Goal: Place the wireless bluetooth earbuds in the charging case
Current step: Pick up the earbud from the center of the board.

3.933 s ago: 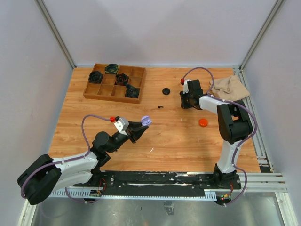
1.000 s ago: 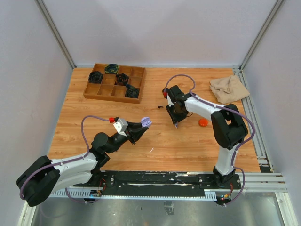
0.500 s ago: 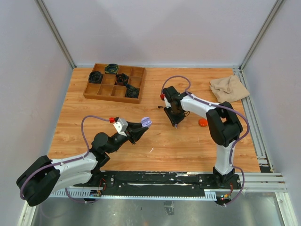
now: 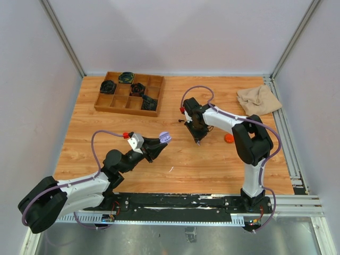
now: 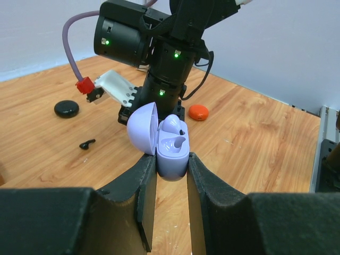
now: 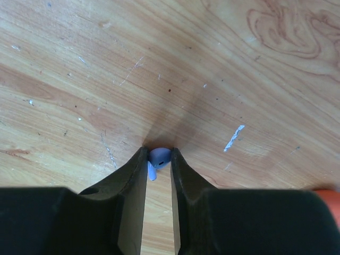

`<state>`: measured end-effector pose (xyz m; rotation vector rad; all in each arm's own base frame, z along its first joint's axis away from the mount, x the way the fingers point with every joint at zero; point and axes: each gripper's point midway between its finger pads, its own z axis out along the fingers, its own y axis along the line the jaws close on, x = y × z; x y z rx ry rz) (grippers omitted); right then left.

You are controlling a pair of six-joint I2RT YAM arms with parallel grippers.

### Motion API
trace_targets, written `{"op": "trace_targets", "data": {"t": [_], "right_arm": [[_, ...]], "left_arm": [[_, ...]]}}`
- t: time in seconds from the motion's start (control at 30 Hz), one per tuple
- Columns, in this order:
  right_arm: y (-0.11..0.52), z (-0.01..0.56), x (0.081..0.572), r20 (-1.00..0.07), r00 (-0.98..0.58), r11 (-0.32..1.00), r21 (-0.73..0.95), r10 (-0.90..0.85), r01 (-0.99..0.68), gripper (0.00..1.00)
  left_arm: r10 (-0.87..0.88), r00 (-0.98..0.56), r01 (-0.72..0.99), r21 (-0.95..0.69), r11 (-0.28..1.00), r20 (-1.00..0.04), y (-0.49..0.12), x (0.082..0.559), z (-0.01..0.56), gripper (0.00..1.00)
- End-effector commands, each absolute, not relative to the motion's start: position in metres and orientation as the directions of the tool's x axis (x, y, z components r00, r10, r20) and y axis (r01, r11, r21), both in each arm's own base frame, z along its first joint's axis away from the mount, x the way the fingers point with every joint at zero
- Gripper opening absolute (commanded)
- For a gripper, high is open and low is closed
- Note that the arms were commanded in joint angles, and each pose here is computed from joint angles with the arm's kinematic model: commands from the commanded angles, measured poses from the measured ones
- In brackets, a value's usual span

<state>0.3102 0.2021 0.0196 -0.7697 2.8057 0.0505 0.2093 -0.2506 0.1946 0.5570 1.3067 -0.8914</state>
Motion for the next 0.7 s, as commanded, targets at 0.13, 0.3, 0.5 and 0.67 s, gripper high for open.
{"op": "trace_targets", "data": {"t": [0.13,0.3,0.5,0.67], "right_arm": [[0.206,0.046,0.299,-0.291,-0.800,0.841,-0.030,-0.525,-0.541,0.19],[0.214,0.081,0.298,-0.408,-0.754,0.828,-0.007,-0.515,-0.561,0.19],[0.227,0.139,0.294,-0.593,-0.659,0.811,0.019,-0.462,-0.585,0.18],[0.243,0.191,0.281,-0.737,-0.541,0.776,0.035,-0.405,-0.629,0.18]], "left_arm": [[-0.287,0.046,0.815,-0.131,0.565,-0.957,-0.249,0.209,0.211,0.00],[-0.297,0.048,0.816,-0.134,0.563,-0.954,-0.249,0.209,0.217,0.00],[-0.311,0.070,0.825,-0.120,0.551,-0.948,-0.249,0.205,0.225,0.00],[-0.320,0.100,0.843,-0.091,0.531,-0.942,-0.249,0.199,0.235,0.00]]}}
